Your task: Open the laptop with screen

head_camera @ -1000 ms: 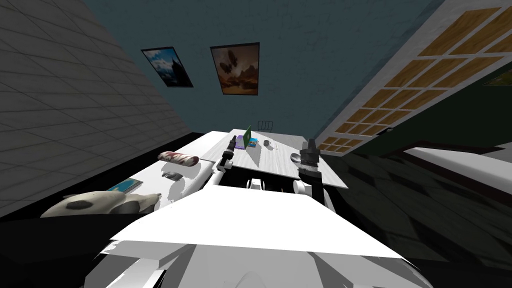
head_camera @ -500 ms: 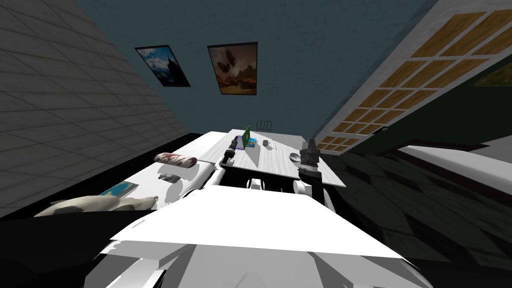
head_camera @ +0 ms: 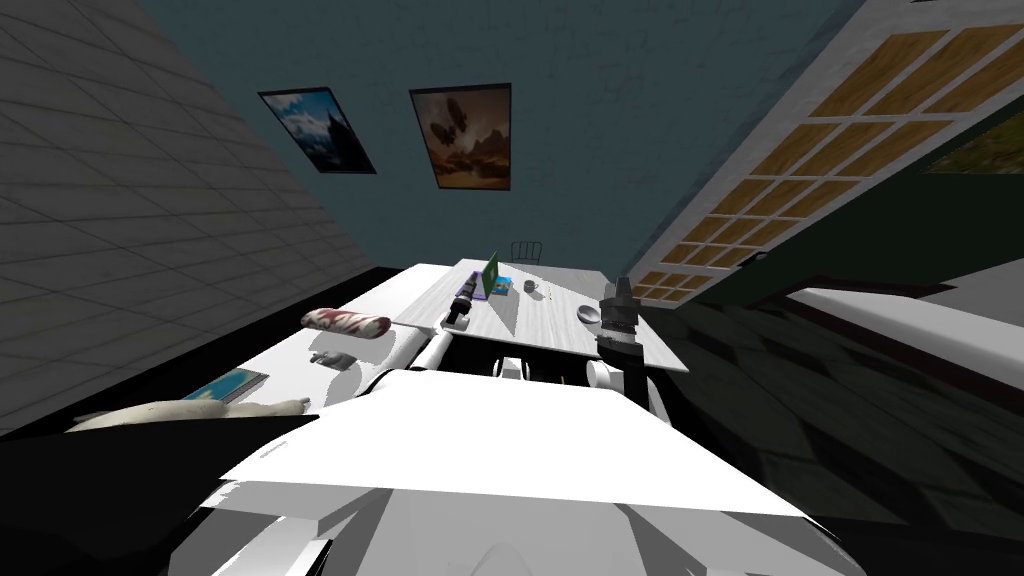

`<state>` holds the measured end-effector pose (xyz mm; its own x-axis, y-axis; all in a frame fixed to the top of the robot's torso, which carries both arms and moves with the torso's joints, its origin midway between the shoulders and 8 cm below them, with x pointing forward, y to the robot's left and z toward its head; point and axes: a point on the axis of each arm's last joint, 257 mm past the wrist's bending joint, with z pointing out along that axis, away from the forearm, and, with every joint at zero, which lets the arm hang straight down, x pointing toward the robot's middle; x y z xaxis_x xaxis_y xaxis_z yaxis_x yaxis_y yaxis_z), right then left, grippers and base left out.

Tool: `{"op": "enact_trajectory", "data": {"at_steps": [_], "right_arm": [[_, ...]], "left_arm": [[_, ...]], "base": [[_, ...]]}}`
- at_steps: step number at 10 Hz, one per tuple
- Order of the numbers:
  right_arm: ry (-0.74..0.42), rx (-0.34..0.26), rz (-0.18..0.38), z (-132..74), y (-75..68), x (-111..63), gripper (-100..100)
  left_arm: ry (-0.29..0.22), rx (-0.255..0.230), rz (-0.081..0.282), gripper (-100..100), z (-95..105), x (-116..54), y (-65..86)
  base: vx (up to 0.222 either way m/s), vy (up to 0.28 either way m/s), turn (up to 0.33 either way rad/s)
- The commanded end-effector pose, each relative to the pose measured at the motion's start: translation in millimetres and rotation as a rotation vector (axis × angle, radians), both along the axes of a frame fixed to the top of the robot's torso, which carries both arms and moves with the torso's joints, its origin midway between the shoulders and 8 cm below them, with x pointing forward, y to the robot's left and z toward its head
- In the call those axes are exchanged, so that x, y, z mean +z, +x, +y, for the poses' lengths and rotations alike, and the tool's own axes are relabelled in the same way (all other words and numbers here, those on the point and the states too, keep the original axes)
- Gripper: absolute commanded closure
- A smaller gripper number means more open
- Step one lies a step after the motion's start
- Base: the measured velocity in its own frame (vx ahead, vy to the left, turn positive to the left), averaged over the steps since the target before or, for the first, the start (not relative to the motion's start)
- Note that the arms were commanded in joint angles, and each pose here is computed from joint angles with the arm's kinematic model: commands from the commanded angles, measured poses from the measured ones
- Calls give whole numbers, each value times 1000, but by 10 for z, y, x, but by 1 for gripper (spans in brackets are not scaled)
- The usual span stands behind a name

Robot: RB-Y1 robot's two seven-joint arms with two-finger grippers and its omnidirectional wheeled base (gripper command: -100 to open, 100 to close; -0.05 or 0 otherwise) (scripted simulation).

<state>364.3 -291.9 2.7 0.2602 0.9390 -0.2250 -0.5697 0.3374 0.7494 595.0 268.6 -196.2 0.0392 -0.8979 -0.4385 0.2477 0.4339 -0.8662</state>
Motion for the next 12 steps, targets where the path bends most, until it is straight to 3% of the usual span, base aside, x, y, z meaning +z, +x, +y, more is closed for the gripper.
{"op": "enact_trajectory", "data": {"at_steps": [1,3,8,9,10,12], "right_arm": [[0,0,0,0,0,0,0],[0,0,0,0,0,0,0],[0,0,0,0,0,0,0],[0,0,0,0,0,0,0],[0,0,0,0,0,0,0],[0,0,0,0,0,0,0]], "left_arm": [[9,7,38,-100,26,-148,88],[18,8,44,-100,24,-137,170],[33,19,107,-100,68,-363,286],[42,19,105,-100,64,-312,358],[41,23,128,-100,84,-421,339],[49,27,147,-100,104,-472,387]], "base": [[10,-2,-31],[4,-1,-18],[10,-2,-30],[8,-3,-29],[8,-2,-22],[8,-2,-27]]}}
